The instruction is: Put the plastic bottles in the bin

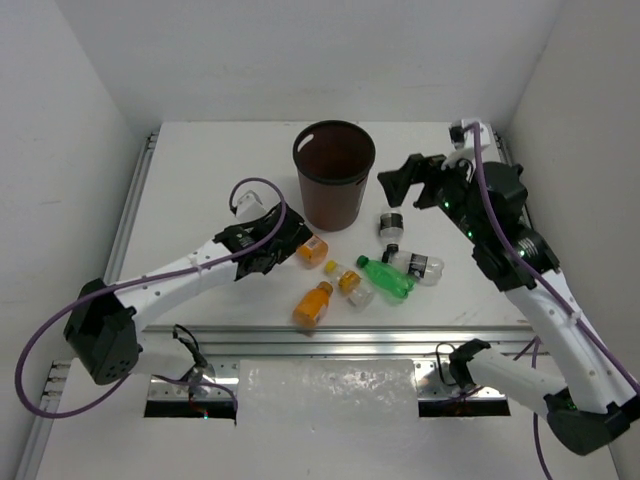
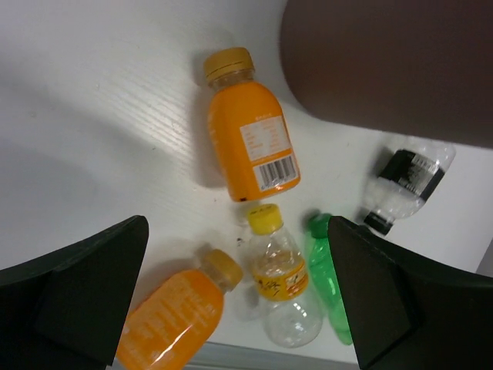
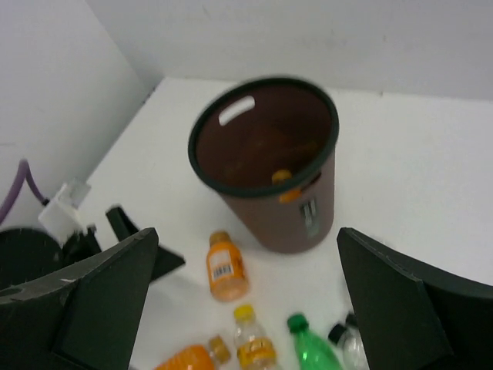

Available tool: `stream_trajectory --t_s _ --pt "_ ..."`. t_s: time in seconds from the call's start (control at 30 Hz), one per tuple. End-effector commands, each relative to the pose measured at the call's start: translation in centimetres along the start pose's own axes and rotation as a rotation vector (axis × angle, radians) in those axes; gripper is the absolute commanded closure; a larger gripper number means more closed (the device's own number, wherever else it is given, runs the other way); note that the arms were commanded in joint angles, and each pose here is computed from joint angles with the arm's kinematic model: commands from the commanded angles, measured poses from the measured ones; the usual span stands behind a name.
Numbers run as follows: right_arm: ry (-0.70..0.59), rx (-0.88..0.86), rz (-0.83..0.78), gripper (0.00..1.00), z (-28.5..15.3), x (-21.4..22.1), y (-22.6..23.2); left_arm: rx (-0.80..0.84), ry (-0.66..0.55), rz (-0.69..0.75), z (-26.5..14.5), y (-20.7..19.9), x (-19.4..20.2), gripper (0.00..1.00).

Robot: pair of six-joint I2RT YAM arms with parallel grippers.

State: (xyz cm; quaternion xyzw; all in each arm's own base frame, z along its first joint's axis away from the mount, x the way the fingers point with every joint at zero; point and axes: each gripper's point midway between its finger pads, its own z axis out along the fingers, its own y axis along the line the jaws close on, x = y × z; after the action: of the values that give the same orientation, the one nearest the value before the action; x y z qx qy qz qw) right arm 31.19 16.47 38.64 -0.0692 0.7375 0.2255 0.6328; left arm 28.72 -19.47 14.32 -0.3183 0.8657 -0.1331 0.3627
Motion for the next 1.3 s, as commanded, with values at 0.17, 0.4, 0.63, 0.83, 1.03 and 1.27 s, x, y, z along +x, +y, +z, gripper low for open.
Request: stream_trajectory --t_s 0.17,0.4,0.63,0.83,1.03,1.27 --pt "0.068 0.006 0.088 0.01 -2.9 4.6 -0.7 -0.02 0.002 -0.227 5.2 -3.9 0.3 0.0" --pt "0.115 -0.021 0.103 0.01 -3.0 6.3 -0.4 -0.154 0.063 -0.166 9.4 -2.7 2.9 0.0" --pt "0.134 -0.023 0.114 0.01 -2.7 7.3 -0.4 -0.235 0.081 -0.124 10.9 -0.3 4.1 0.14" --pt "0.137 -0.022 0.122 0.01 -2.6 7.9 -0.5 -0.281 0.086 -0.132 10.8 3.7 3.4 0.57" --pt "0.204 -0.201 0.155 0.01 -2.5 9.2 2.6 -0.176 -0.086 -0.089 4.9 6.2 -1.9 0.72" --pt "0.251 -0.624 0.396 0.01 -3.0 7.7 10.7 0.618 -0.126 0.219 -6.5 -1.8 -3.5 0.87"
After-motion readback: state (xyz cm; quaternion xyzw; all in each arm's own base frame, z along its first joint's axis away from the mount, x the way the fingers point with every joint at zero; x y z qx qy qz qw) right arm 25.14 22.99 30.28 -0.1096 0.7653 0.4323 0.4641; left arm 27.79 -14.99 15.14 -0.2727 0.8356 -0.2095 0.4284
